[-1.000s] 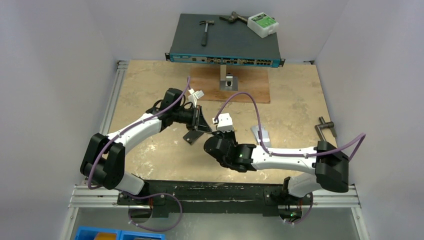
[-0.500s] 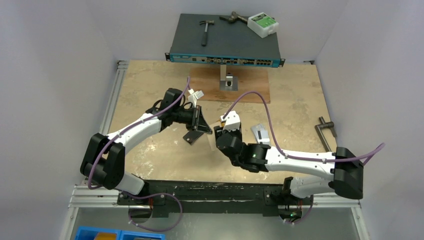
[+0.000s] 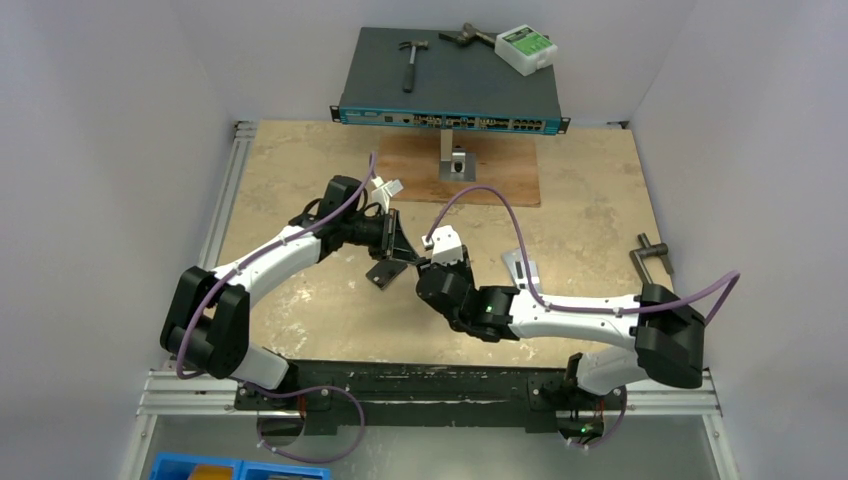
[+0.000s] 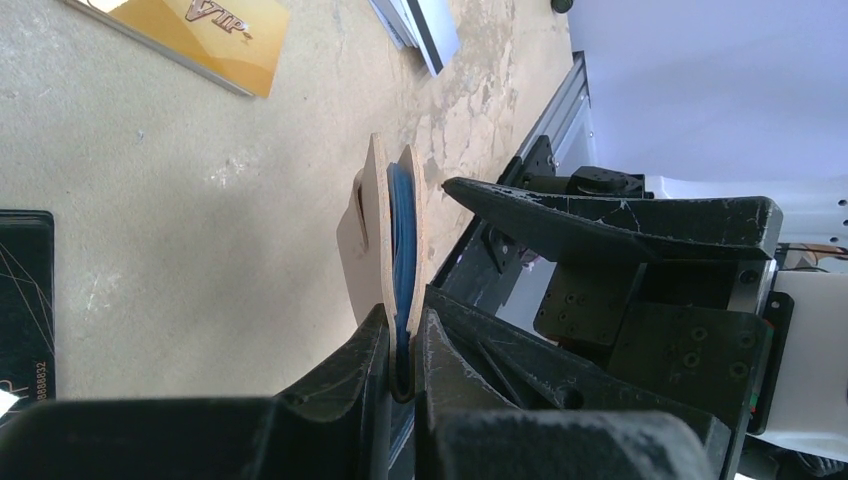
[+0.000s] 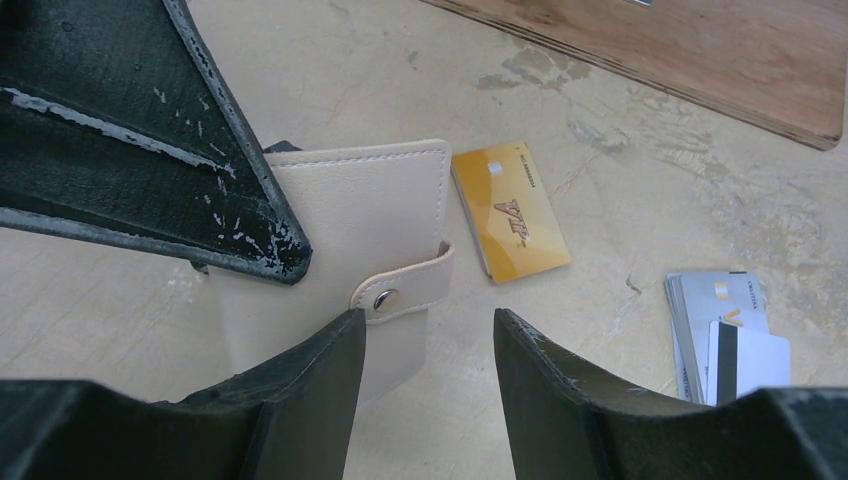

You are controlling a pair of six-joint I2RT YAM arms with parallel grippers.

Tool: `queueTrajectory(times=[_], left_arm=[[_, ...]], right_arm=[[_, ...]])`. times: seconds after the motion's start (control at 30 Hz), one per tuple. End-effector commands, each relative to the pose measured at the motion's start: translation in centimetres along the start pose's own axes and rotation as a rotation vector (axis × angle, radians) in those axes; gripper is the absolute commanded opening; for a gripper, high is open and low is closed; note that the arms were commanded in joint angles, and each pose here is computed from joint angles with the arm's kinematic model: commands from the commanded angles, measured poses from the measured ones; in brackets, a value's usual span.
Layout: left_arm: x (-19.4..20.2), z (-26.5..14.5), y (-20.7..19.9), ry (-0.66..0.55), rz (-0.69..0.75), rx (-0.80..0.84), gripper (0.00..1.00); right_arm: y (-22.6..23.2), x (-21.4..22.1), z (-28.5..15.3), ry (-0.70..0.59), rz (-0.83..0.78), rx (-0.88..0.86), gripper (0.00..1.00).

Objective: Put the credit cards into the card holder
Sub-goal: Open the card holder.

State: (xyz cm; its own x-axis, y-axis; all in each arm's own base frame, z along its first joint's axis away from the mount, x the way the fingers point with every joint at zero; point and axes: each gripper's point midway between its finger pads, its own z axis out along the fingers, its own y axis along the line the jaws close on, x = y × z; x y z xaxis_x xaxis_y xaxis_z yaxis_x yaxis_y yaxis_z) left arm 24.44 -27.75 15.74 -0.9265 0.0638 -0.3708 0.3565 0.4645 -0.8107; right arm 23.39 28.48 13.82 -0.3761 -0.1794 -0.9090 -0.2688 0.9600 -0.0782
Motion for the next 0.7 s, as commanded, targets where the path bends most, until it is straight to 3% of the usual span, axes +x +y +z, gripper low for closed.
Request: queueTrajectory(times=[0.0,0.4,0.53,0.67], left_arm=[[-0.7,-0.8,-2.3,-0.021,0.053,0.071,0.00],[-0.8,-0.8,-2.1,-0.023,0.051,0.064,0.00],[-0.9,-0.9,-2.4,-0.022,0.052,0.074,0.00],[-0.8,-0.9,-2.6,-0.019,0.044,0.080,0.00]], right_arm=[[1.8,-2.8,-1.0,-0.047,0.069,-0.090,0.51],[3.0,-2.3,-1.4,-0.030,0.064,-0.154,0.52],[2.5,-0.8,-0.4,0.008,0.038,-0.082,0.51],[1.1,0.1,0.7,0.021,0.003,0.052,0.41]])
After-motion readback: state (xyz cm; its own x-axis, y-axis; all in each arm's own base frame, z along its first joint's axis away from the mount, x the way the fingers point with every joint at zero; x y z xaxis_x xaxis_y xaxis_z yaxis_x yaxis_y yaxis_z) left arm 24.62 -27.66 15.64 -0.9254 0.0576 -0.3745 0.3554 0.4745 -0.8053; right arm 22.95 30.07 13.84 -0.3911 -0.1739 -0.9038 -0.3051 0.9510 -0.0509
